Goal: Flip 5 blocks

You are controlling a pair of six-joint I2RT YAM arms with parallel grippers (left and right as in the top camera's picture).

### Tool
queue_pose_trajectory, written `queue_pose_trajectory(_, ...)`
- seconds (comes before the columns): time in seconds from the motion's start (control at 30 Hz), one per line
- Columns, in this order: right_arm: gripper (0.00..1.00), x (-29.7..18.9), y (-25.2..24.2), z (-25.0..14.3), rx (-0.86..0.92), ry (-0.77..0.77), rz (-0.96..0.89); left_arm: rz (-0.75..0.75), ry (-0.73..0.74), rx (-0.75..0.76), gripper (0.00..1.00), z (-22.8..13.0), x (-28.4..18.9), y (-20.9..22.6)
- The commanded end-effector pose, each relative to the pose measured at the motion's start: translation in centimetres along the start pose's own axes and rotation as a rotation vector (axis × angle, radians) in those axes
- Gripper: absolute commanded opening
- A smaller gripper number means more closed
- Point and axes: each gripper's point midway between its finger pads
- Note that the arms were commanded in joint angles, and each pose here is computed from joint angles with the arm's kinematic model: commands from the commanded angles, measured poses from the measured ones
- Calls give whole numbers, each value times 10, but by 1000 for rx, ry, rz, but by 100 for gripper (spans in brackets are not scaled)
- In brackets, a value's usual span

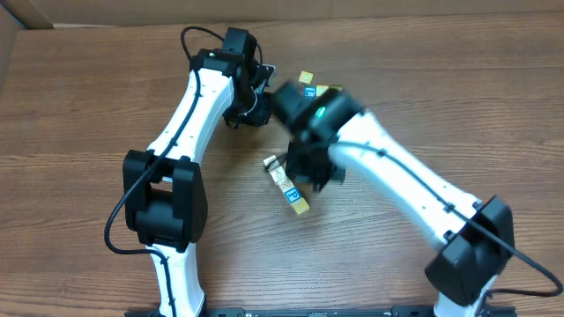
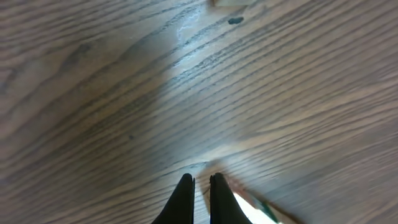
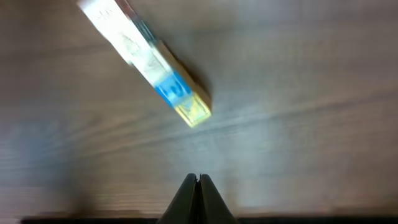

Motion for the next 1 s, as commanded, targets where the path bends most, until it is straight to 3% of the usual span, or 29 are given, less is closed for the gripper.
queue_pose_trajectory(0.0,4,-17,-18,-17,150,-63,37,82,-18,58,4,2,-13,13)
queue_pose_trajectory(0.3,4,52,-53,-54,597,-21,71,82,-16,52,4,0,-13,15)
queue_pose_trajectory(0.4,9,63,-45,-51,589,-16,116,82,-14,51,4,0,-13,15)
queue_pose_trajectory(0.53,4,69,-34,-46,581,-24,173,83,-21,53,4,2,-13,15)
queue_pose_trajectory(0.8,4,96,-45,-48,686,-58,161,69,30,46,4,-6,5,16)
queue_pose_trajectory(0.97,4,114,-35,-43,691,-57,251,68,36,45,4,-6,11,17)
Point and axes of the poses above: each gripper's point midway between its finger pads, its own x axis out along the fingers, its own y axis along the line the jaws close on, z = x × y, and after that the axes turned 10 degrees about x, right-handed
